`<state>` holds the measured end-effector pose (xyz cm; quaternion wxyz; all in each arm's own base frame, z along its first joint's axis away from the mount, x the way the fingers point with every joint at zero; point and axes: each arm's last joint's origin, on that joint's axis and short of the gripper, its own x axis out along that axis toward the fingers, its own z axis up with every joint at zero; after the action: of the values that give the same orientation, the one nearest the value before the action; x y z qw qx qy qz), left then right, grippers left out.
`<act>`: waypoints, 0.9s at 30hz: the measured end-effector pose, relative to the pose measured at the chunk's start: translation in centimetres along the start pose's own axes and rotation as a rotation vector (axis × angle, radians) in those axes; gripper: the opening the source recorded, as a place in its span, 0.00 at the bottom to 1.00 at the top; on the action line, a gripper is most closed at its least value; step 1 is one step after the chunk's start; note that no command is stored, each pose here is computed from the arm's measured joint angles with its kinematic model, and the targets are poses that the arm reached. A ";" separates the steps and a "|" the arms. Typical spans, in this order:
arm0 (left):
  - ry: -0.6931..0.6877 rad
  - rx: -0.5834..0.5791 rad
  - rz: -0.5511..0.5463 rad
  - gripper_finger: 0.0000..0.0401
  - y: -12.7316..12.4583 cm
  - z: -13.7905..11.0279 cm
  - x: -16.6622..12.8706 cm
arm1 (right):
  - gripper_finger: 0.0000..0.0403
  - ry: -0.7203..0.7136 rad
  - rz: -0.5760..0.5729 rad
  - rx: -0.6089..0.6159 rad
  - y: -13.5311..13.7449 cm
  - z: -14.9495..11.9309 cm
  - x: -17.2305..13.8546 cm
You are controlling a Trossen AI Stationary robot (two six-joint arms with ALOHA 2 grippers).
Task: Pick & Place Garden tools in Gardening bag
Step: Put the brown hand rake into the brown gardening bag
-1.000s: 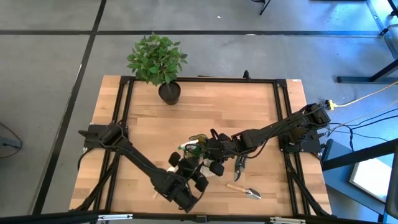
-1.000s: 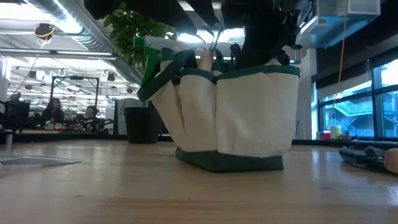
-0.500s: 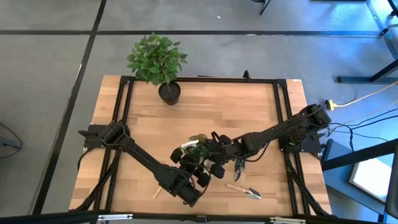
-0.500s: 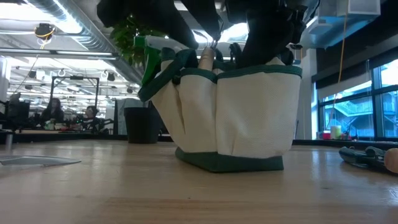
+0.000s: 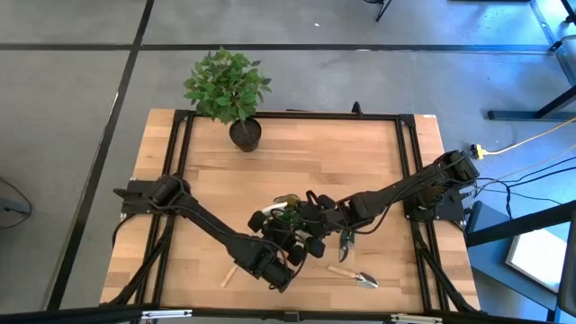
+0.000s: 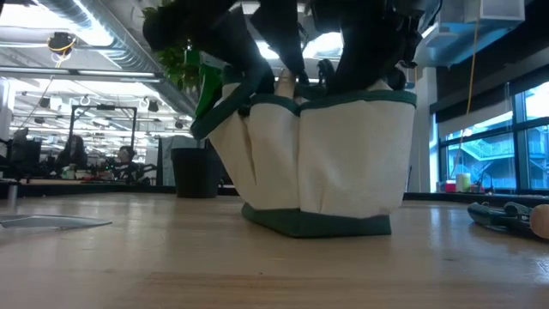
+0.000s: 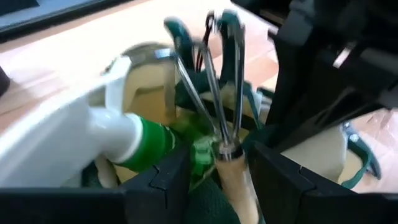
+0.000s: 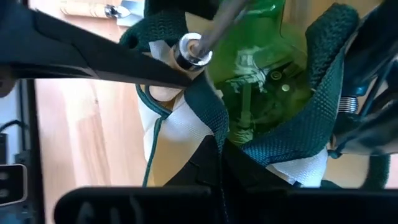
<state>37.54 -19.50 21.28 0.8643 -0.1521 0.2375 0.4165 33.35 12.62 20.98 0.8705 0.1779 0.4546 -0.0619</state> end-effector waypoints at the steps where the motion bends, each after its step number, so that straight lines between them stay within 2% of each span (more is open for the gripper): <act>1: 0.005 0.000 0.003 0.38 -0.1 -0.2 0.2 | 0.00 0.000 -0.005 -0.004 0.0 0.0 0.0; 5: 0.022 -0.025 0.000 0.37 -0.5 -1.3 0.6 | 0.00 0.001 -0.023 -0.012 -0.1 -0.1 0.0; 9: 0.021 -0.051 -0.016 0.33 -0.8 -1.4 0.7 | 0.00 -0.002 -0.020 -0.011 -0.1 -0.1 0.0; 16: 0.046 -0.060 -0.025 0.14 -0.9 -1.5 0.7 | 0.00 -0.004 -0.018 -0.011 -0.1 -0.1 0.0; 27: 0.048 -0.084 -0.037 0.13 -0.9 -2.1 -0.2 | 0.00 -0.017 -0.034 -0.011 -0.1 0.0 0.0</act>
<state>37.56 -21.16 19.67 0.8588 -0.2028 0.2375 0.4062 33.31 12.53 20.95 0.8741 0.1648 0.4506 -0.0758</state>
